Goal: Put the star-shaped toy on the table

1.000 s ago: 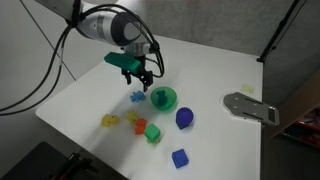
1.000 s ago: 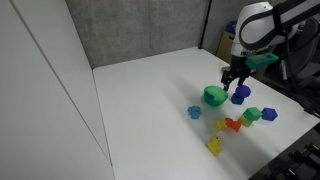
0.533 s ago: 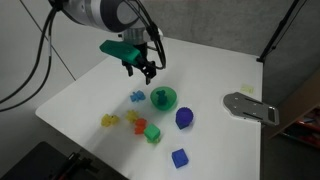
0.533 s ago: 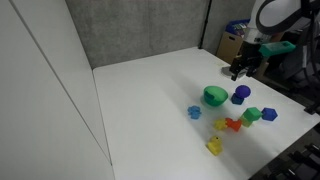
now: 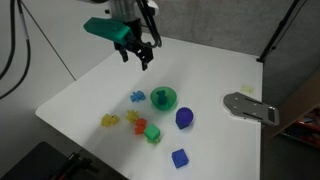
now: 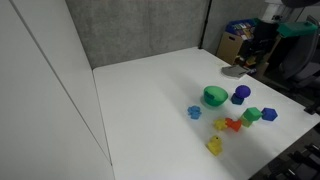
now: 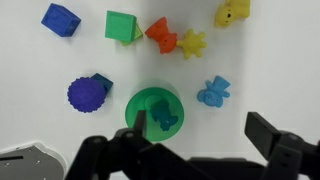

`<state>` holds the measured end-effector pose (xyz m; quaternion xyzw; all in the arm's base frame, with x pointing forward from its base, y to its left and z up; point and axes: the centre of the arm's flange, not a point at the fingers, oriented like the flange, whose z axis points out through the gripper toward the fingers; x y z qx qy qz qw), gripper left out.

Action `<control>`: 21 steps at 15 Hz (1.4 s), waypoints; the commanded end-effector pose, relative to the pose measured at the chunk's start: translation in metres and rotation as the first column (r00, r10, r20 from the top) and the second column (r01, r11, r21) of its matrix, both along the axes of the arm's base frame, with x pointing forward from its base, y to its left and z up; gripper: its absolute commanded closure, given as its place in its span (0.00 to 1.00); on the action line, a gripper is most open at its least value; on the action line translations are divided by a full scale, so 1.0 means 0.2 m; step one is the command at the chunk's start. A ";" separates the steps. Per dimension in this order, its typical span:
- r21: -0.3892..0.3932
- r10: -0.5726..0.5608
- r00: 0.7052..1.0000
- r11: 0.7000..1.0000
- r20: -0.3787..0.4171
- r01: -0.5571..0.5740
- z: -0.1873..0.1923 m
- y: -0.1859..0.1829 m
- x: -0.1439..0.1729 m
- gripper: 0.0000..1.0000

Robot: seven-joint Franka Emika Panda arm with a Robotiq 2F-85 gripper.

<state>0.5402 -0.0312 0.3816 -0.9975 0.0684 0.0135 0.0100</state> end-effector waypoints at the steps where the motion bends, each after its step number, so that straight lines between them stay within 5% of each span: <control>1: 0.019 -0.006 1.000 1.000 -0.014 0.006 0.16 0.03 -0.05 0.00; 21: 0.007 0.008 0.998 1.000 -0.069 -0.007 0.45 0.09 -0.43 0.00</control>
